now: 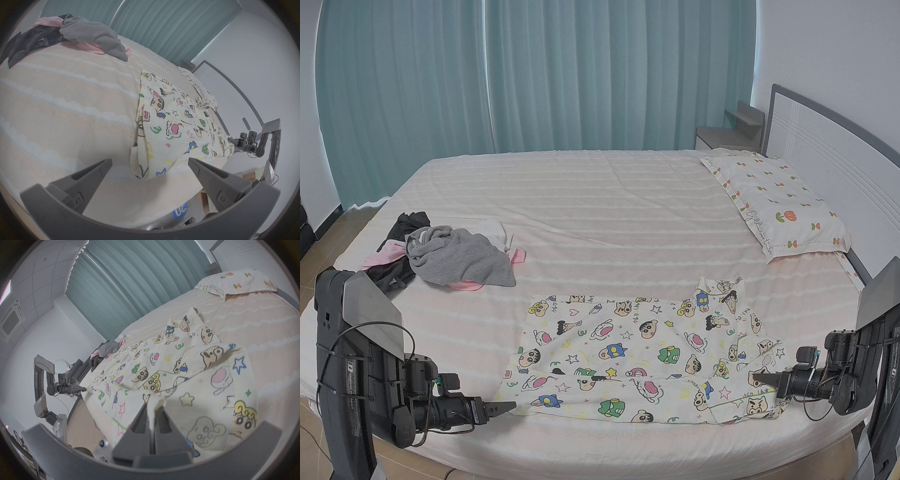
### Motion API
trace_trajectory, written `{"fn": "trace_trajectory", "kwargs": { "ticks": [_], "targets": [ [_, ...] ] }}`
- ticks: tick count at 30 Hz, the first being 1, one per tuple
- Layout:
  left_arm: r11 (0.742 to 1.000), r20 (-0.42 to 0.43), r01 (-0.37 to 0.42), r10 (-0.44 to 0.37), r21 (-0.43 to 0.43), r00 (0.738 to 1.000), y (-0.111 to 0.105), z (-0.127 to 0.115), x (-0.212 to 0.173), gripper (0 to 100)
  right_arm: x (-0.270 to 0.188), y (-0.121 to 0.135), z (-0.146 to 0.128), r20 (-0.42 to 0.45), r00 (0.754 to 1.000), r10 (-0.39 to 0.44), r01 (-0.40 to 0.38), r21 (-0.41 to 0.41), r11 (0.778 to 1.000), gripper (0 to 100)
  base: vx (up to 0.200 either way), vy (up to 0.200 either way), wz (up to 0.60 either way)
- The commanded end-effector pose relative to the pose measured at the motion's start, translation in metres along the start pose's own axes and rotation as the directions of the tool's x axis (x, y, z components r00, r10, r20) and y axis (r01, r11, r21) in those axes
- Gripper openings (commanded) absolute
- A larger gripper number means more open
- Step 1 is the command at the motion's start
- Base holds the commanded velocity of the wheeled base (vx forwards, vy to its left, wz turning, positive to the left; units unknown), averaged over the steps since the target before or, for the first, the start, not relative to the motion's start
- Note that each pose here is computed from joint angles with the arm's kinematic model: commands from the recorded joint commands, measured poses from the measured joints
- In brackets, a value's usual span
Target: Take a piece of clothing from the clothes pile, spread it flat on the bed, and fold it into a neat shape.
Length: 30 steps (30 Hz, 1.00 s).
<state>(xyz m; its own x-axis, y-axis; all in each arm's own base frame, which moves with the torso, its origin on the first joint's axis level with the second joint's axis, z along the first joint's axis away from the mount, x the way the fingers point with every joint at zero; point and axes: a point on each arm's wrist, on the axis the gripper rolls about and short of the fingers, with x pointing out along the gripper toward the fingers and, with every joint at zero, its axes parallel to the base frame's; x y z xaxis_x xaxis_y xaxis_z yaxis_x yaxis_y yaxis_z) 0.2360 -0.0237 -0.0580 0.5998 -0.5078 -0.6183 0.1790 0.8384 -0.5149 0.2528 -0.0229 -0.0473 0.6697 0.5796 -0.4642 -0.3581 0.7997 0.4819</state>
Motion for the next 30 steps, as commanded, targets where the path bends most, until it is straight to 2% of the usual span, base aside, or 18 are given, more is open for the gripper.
{"fn": "trace_trajectory", "kwargs": {
  "ticks": [1, 11, 12, 18, 19, 20, 21, 22, 26, 28, 30],
  "targets": [
    [1.0, 0.007, 0.002, -0.002, 0.005, 1.0, 0.0, 0.001, 0.0, 100, 0.003, -0.002, 0.004, 0.023, 1.0, 0.001, 0.0, -0.014, 1.0, 0, 0.0, 0.0, 0.0],
    [1.0, 0.01, 0.001, -0.001, 0.001, 1.0, 0.001, 0.001, 0.0, 100, 0.01, -0.009, 0.003, 0.026, 1.0, -0.01, 0.01, 0.005, 1.0, 0, 0.0, 0.0, 0.0],
    [1.0, 0.013, 0.001, -0.001, 0.001, 1.0, 0.001, 0.002, 0.0, 100, 0.011, -0.01, 0.002, 0.024, 1.0, -0.01, 0.01, 0.007, 1.0, 100, 0.0, 0.0, 0.0],
    [1.0, 0.029, -0.002, 0.002, 0.004, 1.0, 0.001, 0.005, 0.002, 100, 0.013, -0.012, -0.001, 0.015, 1.0, -0.011, 0.011, 0.015, 1.0, 100, 0.0, 0.0, 0.0],
    [1.0, 0.091, -0.006, 0.007, -0.012, 0.996, -0.004, 0.018, 0.005, 100, 0.013, -0.012, -0.001, 0.012, 1.0, -0.009, 0.009, 0.017, 1.0, 100, 0.0, 0.0, 0.0],
    [1.0, 0.091, -0.006, 0.007, -0.012, 0.996, -0.004, 0.018, 0.005, 100, 0.013, -0.012, -0.001, 0.012, 1.0, -0.009, 0.009, 0.017, 1.0, 100, 0.0, 0.0, 0.0],
    [0.999, 0.159, -0.017, 0.022, -0.029, 0.987, -0.012, 0.031, 0.007, 100, 0.013, -0.011, -0.003, 0.006, 1.0, -0.007, 0.007, 0.021, 1.0, 100, 0.0, 0.0, 0.0],
    [0.999, 0.191, -0.028, 0.034, -0.032, 0.981, -0.015, 0.036, 0.011, 100, 0.013, -0.011, -0.004, 0.0, 1.0, -0.005, 0.005, 0.023, 1.0, 100, 0.0, 0.0, 0.0],
    [0.997, 0.265, -0.074, 0.069, 0.011, 0.962, -0.02, 0.052, 0.026, 100, 0.013, -0.009, -0.006, -0.01, 1.0, -0.001, 0.001, 0.026, 1.0, 100, 0.0, 0.0, 0.0],
    [0.997, 0.266, -0.074, 0.068, 0.012, 0.961, -0.02, 0.052, 0.027, 100, 0.013, -0.009, -0.007, -0.011, 1.0, -0.001, 0.001, 0.027, 1.0, 100, 0.0, 0.0, 0.0],
    [0.997, 0.216, -0.082, 0.078, 0.012, 0.973, -0.019, 0.057, 0.043, 100, 0.013, -0.009, -0.008, -0.016, 1.0, -0.002, 0.002, 0.028, 1.0, 100, 0.0, 0.0, 0.0]
  ]
}}
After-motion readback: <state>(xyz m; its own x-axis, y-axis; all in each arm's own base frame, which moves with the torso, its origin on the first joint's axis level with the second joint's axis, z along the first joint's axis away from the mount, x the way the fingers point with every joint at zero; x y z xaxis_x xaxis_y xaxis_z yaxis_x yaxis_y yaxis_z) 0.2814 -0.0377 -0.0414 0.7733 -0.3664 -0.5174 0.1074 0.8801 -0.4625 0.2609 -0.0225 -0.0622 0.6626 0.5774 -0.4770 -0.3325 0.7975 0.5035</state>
